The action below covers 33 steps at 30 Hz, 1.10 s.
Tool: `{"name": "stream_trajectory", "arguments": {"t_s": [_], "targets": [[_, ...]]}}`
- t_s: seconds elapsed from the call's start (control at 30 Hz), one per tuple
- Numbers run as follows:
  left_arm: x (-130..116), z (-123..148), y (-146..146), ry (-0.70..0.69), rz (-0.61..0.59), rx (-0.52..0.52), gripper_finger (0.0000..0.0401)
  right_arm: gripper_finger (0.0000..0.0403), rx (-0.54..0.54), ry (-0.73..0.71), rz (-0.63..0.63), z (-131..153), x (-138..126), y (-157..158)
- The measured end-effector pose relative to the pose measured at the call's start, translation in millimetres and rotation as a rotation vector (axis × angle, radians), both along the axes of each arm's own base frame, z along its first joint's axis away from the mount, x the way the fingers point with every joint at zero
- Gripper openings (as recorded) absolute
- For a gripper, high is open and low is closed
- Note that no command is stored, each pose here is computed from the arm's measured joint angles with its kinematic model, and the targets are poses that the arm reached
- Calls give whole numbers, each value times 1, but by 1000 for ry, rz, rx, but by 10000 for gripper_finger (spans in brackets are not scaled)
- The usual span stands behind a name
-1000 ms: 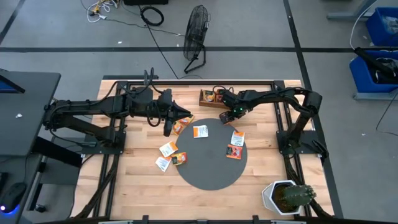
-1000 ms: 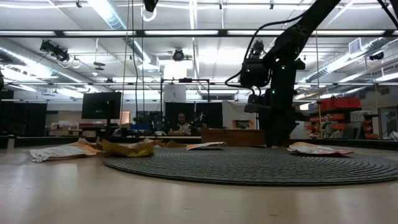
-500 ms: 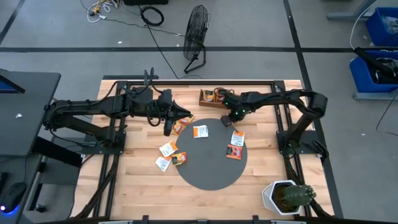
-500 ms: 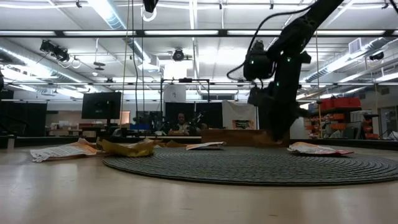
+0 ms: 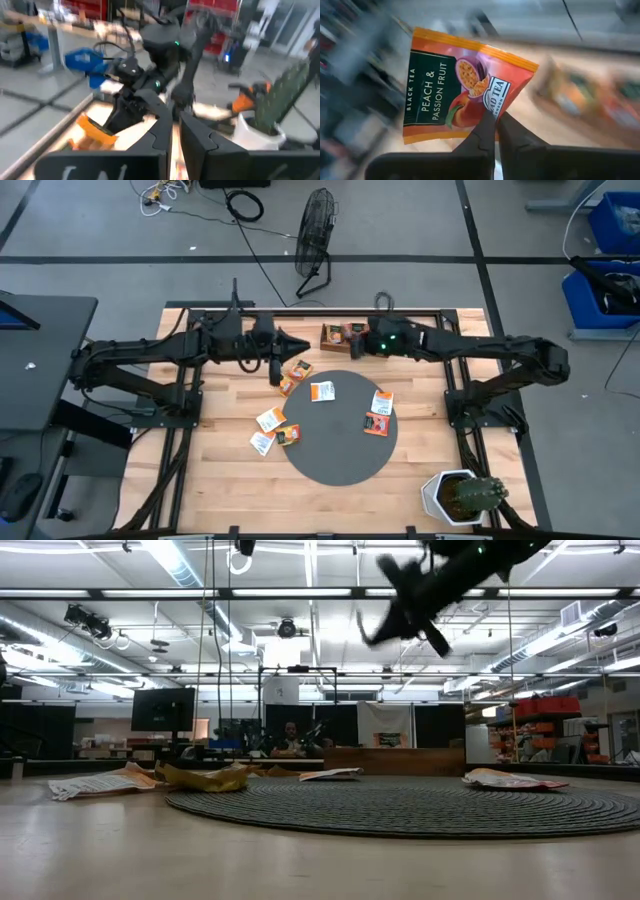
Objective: Pick & Place Tea
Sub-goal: Put the orange tea bag into the middle section of the wooden organizer
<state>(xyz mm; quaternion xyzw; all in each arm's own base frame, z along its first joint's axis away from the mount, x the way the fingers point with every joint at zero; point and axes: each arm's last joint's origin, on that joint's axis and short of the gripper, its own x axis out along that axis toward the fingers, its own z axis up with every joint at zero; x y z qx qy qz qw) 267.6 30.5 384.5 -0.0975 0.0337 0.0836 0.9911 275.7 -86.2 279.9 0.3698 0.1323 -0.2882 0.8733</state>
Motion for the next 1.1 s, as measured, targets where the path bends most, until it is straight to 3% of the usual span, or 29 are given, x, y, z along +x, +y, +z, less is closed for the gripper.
{"name": "stream_trajectory", "arguments": {"t_s": [0.07, 0.17, 0.33, 0.63, 0.9, 1.1], "targets": [[4, 2, 3, -42, 13, 10, 43, 1, -55, -150, -17, 15, 5, 1], [13, 0, 10, -82, 56, -28, 64, 1, -121, -265, -45, 28, 9, 3], [26, -10, 22, -109, 103, -148, 131, 0, -145, -277, -58, 30, 10, 8], [58, -36, 24, -73, 139, -87, 235, 0, -83, -328, -76, 32, 11, 12], [68, -51, 25, -16, 337, -9, 242, 0, -82, -329, -45, 32, 12, 15], [68, -48, 27, -32, 348, 47, 237, 0, -83, -335, -40, 32, 13, 16]]}}
